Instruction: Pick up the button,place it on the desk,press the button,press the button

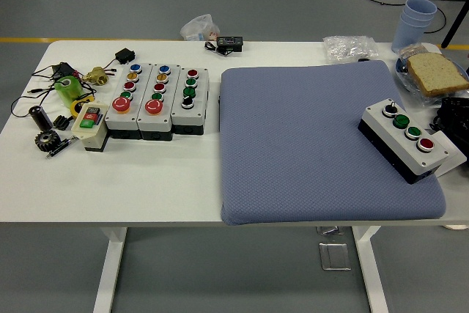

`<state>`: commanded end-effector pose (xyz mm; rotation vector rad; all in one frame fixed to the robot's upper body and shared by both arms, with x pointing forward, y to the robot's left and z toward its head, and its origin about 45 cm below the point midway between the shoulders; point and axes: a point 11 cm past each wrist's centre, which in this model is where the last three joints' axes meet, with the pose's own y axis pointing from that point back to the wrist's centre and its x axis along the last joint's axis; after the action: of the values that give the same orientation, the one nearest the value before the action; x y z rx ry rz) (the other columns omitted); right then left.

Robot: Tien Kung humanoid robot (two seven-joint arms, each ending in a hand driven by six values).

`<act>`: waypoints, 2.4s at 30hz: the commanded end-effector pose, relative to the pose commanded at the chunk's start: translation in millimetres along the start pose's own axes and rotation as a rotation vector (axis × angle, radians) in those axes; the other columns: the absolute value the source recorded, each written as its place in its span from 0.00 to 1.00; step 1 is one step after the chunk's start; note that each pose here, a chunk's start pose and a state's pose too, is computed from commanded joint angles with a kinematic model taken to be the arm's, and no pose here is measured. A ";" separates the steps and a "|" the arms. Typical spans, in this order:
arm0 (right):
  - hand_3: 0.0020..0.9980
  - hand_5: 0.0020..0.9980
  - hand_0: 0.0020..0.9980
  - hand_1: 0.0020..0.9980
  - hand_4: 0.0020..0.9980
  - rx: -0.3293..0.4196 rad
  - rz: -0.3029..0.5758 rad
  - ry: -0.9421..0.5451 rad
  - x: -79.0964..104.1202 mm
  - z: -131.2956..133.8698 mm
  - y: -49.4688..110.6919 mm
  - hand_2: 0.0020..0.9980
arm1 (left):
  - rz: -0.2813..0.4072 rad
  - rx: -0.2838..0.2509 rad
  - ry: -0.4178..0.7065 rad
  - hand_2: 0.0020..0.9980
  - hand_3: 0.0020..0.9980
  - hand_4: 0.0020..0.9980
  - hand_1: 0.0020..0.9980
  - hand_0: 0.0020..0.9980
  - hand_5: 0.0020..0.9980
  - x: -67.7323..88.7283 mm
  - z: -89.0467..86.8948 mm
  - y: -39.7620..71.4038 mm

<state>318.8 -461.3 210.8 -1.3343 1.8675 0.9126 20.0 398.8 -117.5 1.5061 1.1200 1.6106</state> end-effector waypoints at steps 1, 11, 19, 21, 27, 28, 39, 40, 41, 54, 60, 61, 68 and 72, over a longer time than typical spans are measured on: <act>0.76 0.49 0.70 0.67 0.75 -0.003 -0.002 0.001 -0.2 0.4 0.0 0.74 | 0.000 0.000 0.000 0.42 0.43 0.28 0.42 0.57 0.35 0.0 0.0 0.0; 0.76 0.49 0.68 0.66 0.74 -0.010 -0.008 0.005 -1.3 0.1 -0.2 0.74 | 0.000 -0.001 -0.001 0.42 0.43 0.28 0.42 0.57 0.35 0.0 0.7 0.1; 0.76 0.49 0.61 0.56 0.74 -0.016 -0.009 0.023 -2.3 -0.7 -1.0 0.70 | 0.000 -0.002 -0.001 0.43 0.43 0.28 0.42 0.57 0.35 -0.2 1.4 0.2; 0.76 0.49 0.61 0.56 0.74 -0.020 -0.012 0.026 -3.0 -0.1 -1.2 0.70 | 0.000 -0.003 -0.003 0.43 0.43 0.28 0.42 0.57 0.35 -0.2 1.6 0.3; 0.76 0.49 0.56 0.49 0.74 -0.037 -0.013 0.064 -3.0 2.3 -1.1 0.65 | -0.001 -0.004 -0.006 0.43 0.43 0.28 0.42 0.57 0.35 -0.3 1.9 0.3; 0.76 0.49 0.56 0.49 0.74 -0.039 -0.010 0.081 -2.7 2.5 -0.9 0.65 | -0.001 -0.004 -0.006 0.43 0.43 0.28 0.42 0.57 0.35 -0.3 1.8 0.3; 0.77 0.49 0.32 0.21 0.74 -0.079 -0.009 0.345 -5.7 8.7 -0.2 0.43 | -0.002 -0.007 -0.011 0.43 0.43 0.28 0.42 0.57 0.35 -0.6 3.0 0.5; 0.77 0.49 0.32 0.21 0.74 -0.081 -0.010 0.352 -5.9 9.1 -0.2 0.43 | -0.002 -0.008 -0.011 0.43 0.43 0.28 0.42 0.57 0.35 -0.6 3.0 0.5; 0.76 0.48 0.23 0.11 0.74 -0.082 -0.011 0.356 -6.1 9.4 -0.1 0.35 | -0.002 -0.008 -0.011 0.43 0.43 0.28 0.42 0.57 0.36 -0.7 3.1 0.5; 0.76 0.48 0.21 0.04 0.74 -0.108 -0.012 0.547 -11.1 16.9 1.7 0.29 | -0.002 -0.008 -0.013 0.43 0.43 0.28 0.42 0.57 0.36 -0.5 3.5 0.6; 0.77 0.47 0.22 0.06 0.75 -0.081 0.009 0.818 -14.0 19.3 2.9 0.31 | -0.002 -0.011 -0.018 0.43 0.43 0.28 0.42 0.57 0.36 -0.7 4.6 0.7; 0.77 0.47 0.22 0.06 0.75 -0.060 0.024 0.858 -14.6 17.7 2.9 0.31 | -0.002 -0.011 -0.017 0.43 0.43 0.28 0.42 0.57 0.36 -0.7 4.7 0.8; 0.85 0.37 0.63 0.54 0.92 0.056 0.116 1.139 -29.3 8.7 2.2 0.69 | -0.003 -0.010 -0.016 0.43 0.43 0.28 0.42 0.57 0.36 -0.8 4.8 0.8; 0.93 0.36 0.85 0.81 0.96 -0.018 0.061 1.306 -39.2 28.0 -1.4 0.91 | -0.002 -0.012 -0.017 0.43 0.43 0.28 0.42 0.57 0.36 -0.8 5.3 0.8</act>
<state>333.7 -418.8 227.8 -2.1450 2.7852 -0.0622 25.3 398.6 -117.2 1.5077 1.1005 1.5969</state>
